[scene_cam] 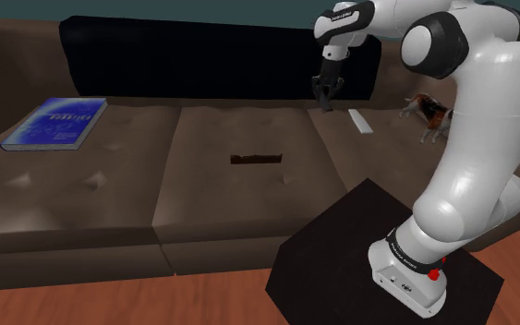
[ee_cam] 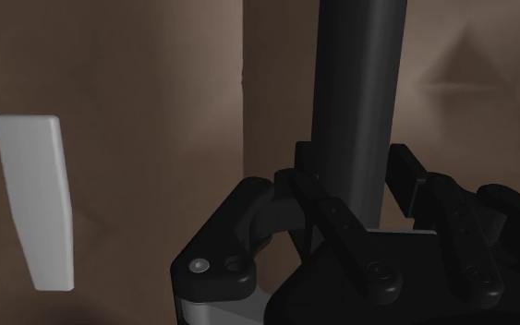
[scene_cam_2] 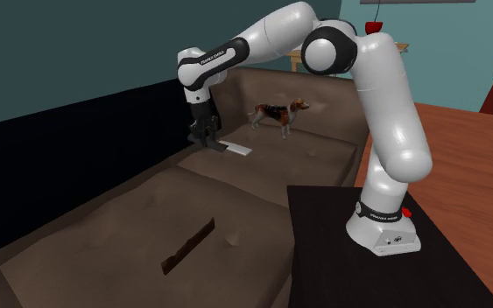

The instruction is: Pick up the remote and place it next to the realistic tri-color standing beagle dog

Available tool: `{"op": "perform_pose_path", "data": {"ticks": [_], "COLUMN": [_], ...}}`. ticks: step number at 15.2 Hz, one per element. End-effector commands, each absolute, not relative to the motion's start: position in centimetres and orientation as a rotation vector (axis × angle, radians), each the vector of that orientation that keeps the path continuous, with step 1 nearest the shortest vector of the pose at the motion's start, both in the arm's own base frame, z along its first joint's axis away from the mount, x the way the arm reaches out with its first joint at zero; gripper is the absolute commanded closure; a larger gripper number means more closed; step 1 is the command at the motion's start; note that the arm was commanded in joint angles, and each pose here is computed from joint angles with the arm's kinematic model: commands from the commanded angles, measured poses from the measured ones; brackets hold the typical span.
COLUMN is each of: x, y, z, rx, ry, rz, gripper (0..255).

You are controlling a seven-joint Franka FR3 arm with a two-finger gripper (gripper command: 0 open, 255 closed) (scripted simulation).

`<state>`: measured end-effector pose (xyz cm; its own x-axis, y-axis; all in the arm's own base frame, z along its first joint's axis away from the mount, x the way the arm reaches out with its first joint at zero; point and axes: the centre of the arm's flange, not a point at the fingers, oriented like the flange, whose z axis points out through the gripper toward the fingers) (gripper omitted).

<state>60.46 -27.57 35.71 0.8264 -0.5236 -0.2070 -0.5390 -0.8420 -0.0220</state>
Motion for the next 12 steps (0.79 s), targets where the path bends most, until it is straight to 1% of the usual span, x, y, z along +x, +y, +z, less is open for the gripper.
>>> {"op": "perform_pose_path", "data": {"ticks": [1,12], "x": [60.5,60.5], "y": [-27.6,-27.6], "z": [36.8,42.6], "rx": [-2.926,-2.926], "ry": [0.853,0.853], "rz": [0.297,0.297], "gripper": [255,255]}}
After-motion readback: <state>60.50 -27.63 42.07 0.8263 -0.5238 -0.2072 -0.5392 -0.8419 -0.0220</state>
